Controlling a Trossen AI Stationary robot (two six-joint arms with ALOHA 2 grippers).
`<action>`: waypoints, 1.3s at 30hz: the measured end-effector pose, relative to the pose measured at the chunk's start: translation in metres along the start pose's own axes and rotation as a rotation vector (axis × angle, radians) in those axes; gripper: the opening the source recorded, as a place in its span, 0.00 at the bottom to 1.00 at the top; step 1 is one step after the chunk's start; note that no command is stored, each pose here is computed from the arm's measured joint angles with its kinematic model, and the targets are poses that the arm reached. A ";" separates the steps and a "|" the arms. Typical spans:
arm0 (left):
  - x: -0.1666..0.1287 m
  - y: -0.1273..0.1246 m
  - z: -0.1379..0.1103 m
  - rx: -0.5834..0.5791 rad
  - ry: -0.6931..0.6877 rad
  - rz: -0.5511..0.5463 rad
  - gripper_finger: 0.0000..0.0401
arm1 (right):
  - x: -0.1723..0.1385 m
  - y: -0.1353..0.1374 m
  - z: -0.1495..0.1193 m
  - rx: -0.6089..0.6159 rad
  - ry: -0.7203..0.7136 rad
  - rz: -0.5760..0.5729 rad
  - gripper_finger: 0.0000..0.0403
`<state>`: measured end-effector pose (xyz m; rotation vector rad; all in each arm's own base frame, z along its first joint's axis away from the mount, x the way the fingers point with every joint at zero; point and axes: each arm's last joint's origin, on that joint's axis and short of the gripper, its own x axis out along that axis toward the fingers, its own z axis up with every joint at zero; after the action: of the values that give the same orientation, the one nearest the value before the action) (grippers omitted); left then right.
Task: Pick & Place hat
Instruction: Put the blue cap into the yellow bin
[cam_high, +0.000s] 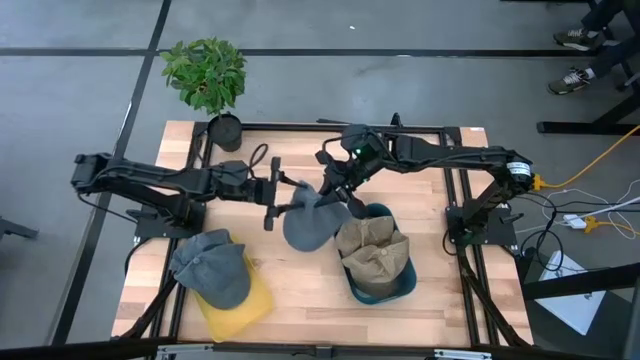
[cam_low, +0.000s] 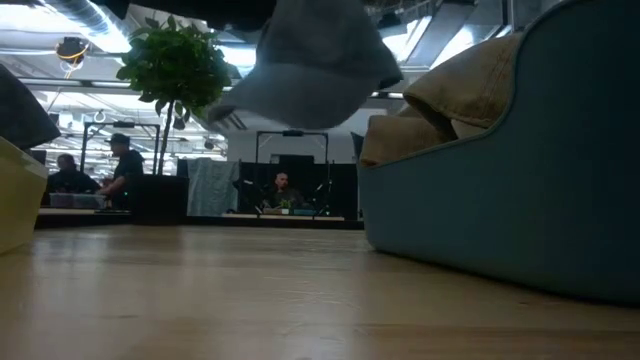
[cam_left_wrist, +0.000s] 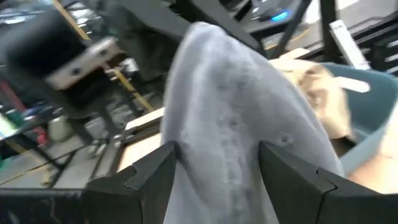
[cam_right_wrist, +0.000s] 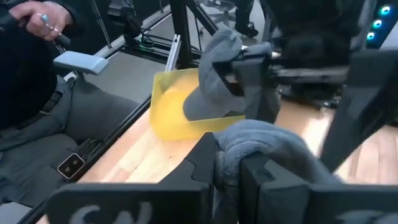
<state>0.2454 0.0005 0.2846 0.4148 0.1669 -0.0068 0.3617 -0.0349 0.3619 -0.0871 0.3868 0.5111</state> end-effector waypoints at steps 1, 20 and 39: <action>0.002 -0.001 -0.001 -0.004 -0.007 -0.021 0.56 | 0.000 0.000 0.000 -0.003 -0.004 -0.001 0.07; -0.007 -0.004 0.002 -0.127 -0.050 -0.212 0.02 | 0.000 0.001 -0.004 0.027 0.031 0.008 0.15; -0.073 0.000 0.033 -0.660 -0.137 -0.317 0.01 | -0.030 -0.013 -0.019 0.313 0.139 -0.058 0.49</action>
<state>0.1788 -0.0148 0.3259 -0.2734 0.0900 -0.2846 0.3381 -0.0634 0.3560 0.1684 0.5942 0.3831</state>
